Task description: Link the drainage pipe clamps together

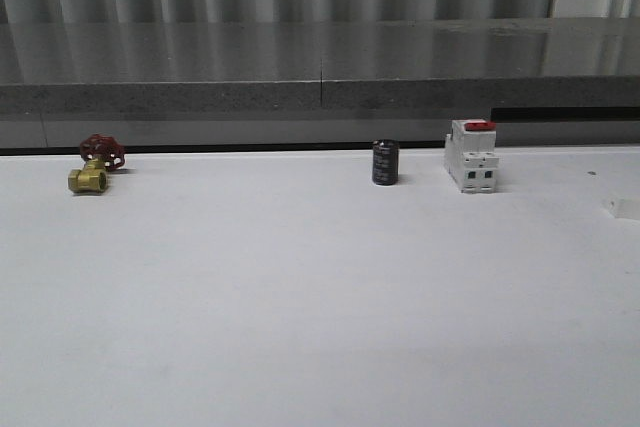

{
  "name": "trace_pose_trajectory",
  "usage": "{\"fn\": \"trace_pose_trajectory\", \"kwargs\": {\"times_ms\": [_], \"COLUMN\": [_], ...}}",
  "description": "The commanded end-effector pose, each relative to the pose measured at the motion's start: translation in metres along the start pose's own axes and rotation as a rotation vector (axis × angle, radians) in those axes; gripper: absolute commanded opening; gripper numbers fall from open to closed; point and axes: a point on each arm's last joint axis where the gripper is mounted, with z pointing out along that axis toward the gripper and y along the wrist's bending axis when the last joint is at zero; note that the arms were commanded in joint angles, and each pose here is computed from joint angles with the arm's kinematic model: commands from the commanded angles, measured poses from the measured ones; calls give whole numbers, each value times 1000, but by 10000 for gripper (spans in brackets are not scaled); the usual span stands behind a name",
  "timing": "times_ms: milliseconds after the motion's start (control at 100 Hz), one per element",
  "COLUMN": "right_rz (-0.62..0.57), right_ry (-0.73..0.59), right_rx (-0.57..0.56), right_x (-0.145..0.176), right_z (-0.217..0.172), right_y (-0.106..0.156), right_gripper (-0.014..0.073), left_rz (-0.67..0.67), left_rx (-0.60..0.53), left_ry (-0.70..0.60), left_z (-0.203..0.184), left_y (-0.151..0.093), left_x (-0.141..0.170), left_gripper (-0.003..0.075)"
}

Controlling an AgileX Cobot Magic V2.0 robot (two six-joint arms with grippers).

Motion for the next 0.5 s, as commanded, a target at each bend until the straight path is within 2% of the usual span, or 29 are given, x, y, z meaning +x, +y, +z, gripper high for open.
{"fn": "trace_pose_trajectory", "kwargs": {"times_ms": [0, 170, 240, 310, 430, 490], "right_rz": [-5, -5, -5, -5, -5, -5], "right_ry": [-122, -122, -122, -122, -122, -122], "right_rx": [-7, -7, -7, -7, -7, -7], "right_x": [-15, -15, -15, -15, -15, -15], "right_z": [-3, -3, -3, -3, -3, -3], "right_y": [1, 1, 1, 1, 1, 1], "right_gripper": [-67, -67, -67, -67, -67, -67], "left_rz": [-17, -16, -16, -7, -6, -15], "left_rx": [7, -2, -7, -11, -15, -10], "left_ry": [-29, 49, 84, 115, 136, 134], "left_z": [6, 19, 22, 23, 23, 23], "left_y": [-2, -2, -1, -1, -1, -1], "left_x": [-14, -10, -7, -5, -3, -3], "left_gripper": [-20, -18, 20, 124, 393, 475]}}
